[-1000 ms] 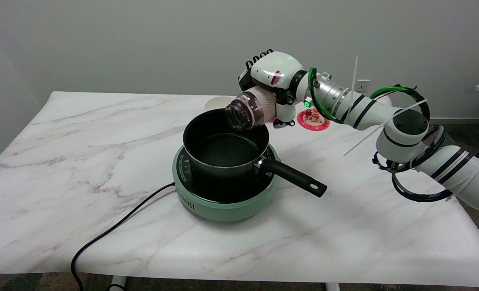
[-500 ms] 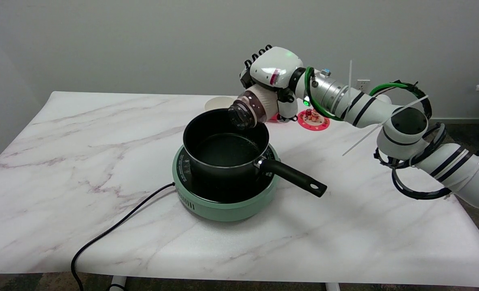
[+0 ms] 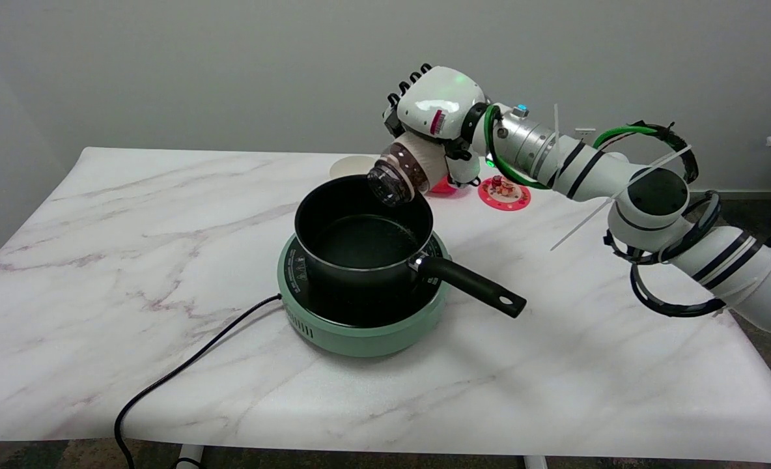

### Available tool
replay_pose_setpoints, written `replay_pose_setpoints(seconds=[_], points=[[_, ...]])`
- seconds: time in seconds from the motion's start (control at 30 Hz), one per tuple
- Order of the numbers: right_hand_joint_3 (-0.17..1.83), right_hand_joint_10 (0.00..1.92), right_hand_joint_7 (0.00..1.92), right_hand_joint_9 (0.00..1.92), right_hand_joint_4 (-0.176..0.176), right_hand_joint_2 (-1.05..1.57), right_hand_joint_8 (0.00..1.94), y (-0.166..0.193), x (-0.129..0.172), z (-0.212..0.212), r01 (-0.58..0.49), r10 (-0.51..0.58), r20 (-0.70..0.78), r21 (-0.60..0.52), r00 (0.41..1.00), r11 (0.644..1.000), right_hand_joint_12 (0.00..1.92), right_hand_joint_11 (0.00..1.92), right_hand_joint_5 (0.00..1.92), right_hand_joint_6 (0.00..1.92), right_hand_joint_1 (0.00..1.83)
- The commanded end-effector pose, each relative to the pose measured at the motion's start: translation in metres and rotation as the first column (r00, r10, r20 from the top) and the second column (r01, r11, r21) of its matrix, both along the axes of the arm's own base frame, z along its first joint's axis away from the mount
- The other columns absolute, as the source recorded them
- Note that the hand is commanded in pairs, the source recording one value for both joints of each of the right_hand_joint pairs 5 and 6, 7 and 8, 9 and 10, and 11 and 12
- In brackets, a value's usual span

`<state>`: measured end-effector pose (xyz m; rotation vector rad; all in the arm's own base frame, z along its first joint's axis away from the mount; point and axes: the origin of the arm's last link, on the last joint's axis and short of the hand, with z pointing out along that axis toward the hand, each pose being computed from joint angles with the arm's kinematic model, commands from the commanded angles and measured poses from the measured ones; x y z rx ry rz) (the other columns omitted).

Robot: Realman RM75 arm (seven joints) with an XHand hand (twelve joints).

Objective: Pour the contents of the bottle into the soup pot.

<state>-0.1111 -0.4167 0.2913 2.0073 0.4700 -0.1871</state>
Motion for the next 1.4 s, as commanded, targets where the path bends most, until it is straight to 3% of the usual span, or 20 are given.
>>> replay_pose_setpoints(seconds=[0.03,0.83,1.4], points=[[0.98,1.41,1.92,1.41,0.0,0.66,1.92,0.005,0.006,-0.012,-0.081,0.084,-0.157,0.026,0.984,0.996,1.18,1.18,1.92,1.92,1.62],[0.94,1.41,1.92,1.41,0.0,0.69,1.92,0.008,0.014,-0.015,-0.113,0.123,-0.233,0.054,0.965,0.992,1.18,1.18,1.92,1.92,1.61],[0.96,1.41,1.92,1.41,0.0,0.67,1.92,0.007,0.038,-0.01,-0.139,0.163,-0.32,0.096,0.933,0.986,1.19,1.19,1.92,1.92,1.62]])
